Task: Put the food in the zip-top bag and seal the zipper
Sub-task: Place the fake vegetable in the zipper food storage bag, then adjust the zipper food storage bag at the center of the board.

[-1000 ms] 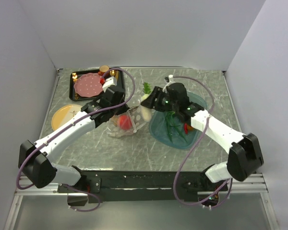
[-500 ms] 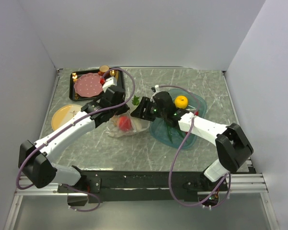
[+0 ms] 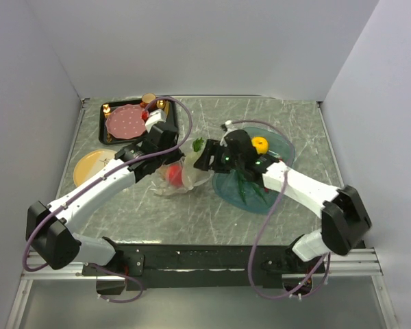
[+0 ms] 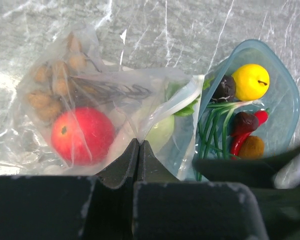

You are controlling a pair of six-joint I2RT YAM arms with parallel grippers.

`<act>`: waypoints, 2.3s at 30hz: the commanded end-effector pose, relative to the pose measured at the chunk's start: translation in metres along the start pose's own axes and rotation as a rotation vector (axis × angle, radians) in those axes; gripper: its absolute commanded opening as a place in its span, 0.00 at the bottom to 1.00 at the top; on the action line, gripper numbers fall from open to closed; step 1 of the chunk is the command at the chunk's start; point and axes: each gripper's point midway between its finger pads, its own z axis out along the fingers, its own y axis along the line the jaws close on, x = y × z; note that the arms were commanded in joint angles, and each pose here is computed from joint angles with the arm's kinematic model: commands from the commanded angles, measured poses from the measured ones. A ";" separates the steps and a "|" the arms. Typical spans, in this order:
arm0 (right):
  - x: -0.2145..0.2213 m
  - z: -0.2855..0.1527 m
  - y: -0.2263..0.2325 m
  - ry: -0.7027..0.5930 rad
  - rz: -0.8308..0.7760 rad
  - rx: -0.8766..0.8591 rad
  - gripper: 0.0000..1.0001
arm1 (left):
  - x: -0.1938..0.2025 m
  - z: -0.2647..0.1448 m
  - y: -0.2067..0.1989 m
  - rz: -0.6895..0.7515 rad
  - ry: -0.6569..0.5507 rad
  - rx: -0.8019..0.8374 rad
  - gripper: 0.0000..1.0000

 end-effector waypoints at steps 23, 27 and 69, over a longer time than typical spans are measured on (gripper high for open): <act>-0.042 -0.075 -0.077 -0.220 0.050 0.196 0.15 | -0.070 -0.034 0.003 -0.071 -0.137 0.022 0.01; -0.042 -0.063 -0.051 -0.203 0.029 0.031 0.33 | -0.068 -0.032 0.011 -0.045 -0.095 0.005 0.01; -0.057 -0.008 0.035 0.124 -0.143 -0.013 0.00 | -0.059 -0.013 0.020 -0.043 0.024 -0.027 0.01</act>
